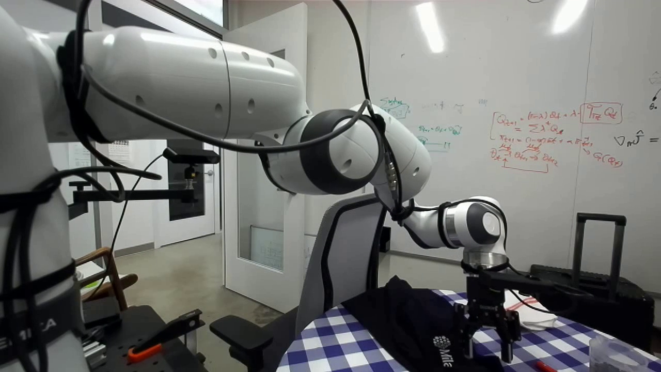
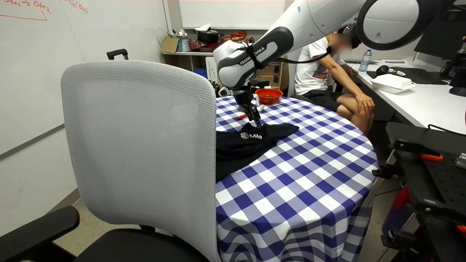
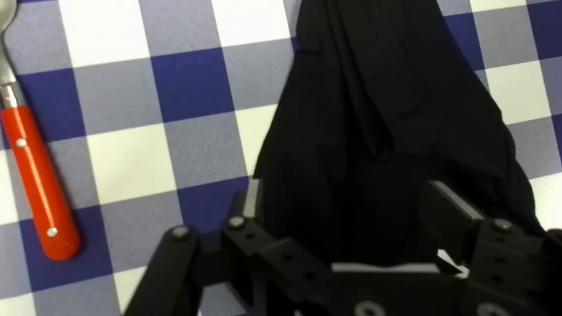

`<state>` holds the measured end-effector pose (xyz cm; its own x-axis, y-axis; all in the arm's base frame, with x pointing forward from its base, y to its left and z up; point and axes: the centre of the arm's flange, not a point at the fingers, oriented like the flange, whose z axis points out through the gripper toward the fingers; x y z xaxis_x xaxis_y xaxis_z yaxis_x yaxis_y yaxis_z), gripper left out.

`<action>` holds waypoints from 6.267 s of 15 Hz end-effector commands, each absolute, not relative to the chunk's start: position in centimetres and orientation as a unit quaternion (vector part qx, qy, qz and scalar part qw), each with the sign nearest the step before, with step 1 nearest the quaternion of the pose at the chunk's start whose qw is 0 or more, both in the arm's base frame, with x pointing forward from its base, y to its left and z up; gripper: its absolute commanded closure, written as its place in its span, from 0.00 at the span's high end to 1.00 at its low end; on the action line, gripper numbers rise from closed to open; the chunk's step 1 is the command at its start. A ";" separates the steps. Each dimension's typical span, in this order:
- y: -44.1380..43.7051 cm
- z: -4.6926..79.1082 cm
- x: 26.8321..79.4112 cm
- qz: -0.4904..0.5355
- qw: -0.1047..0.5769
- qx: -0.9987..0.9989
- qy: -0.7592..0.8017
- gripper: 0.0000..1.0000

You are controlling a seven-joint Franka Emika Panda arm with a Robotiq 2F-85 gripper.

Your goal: Pick up the black hood and hang it on the chair

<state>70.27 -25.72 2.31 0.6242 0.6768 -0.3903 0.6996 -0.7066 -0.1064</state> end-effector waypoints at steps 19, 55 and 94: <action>-27.0 0.6 72.2 -0.163 0.068 0.930 0.322 1.00; -25.5 22.3 74.5 -0.077 0.184 0.973 0.120 0.07; 42.3 38.3 66.1 -0.158 0.232 0.816 0.505 0.77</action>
<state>62.92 40.47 39.47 0.5065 0.7460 -0.4324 0.8622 -0.4422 0.2472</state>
